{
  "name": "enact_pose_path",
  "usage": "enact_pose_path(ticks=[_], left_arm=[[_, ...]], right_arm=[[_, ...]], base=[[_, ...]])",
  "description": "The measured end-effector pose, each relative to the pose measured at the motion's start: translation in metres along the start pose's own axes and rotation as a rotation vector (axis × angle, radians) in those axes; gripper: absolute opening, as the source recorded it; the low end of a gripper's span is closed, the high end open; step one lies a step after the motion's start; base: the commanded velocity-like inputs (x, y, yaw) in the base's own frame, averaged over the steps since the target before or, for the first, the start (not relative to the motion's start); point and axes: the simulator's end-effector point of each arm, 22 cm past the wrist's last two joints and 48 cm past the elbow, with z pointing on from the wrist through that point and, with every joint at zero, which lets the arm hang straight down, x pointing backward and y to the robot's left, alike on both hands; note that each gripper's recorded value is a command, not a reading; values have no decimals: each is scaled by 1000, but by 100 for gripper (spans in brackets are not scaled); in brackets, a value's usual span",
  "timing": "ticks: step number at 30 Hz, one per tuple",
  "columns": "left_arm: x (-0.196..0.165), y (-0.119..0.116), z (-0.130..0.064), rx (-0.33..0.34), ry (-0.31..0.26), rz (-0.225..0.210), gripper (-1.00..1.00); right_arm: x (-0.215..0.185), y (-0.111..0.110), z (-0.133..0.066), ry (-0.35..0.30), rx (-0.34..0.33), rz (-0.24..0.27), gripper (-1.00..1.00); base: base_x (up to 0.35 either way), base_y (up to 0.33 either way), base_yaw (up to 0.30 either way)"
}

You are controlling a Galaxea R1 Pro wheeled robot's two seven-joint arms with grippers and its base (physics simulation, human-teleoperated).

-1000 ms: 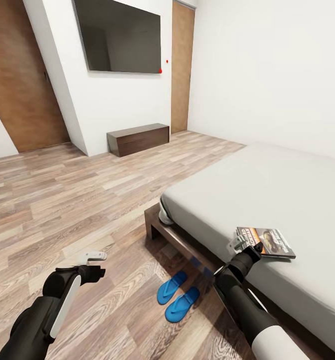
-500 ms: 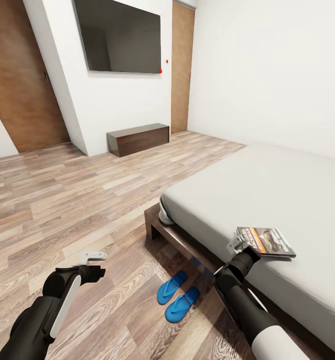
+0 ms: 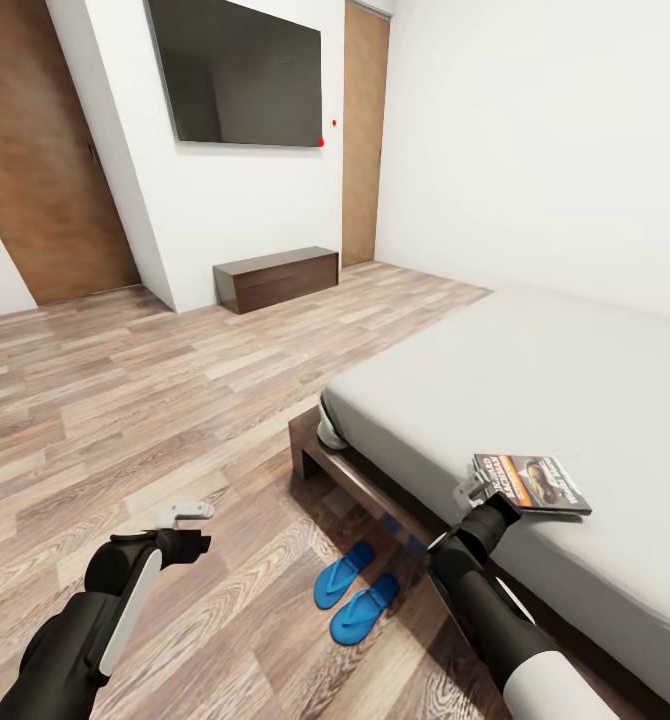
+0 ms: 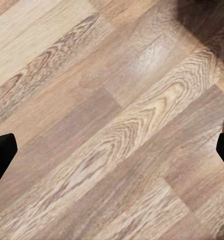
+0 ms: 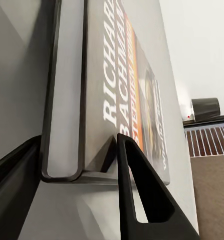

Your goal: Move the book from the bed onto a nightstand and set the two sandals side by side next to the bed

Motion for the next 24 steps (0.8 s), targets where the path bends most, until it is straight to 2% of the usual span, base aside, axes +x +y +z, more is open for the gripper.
enact_pose_path(ticks=[13,24], left_arm=[[-21,1,-18,2,1,0,100],[-39,4,-34,2,1,0,100]], right_arm=[[-9,-18,-2,6,-12,-9,-100],[-21,-39,-5,8,-14,-8,-100]], base=[[0,0,7],[0,0,253]])
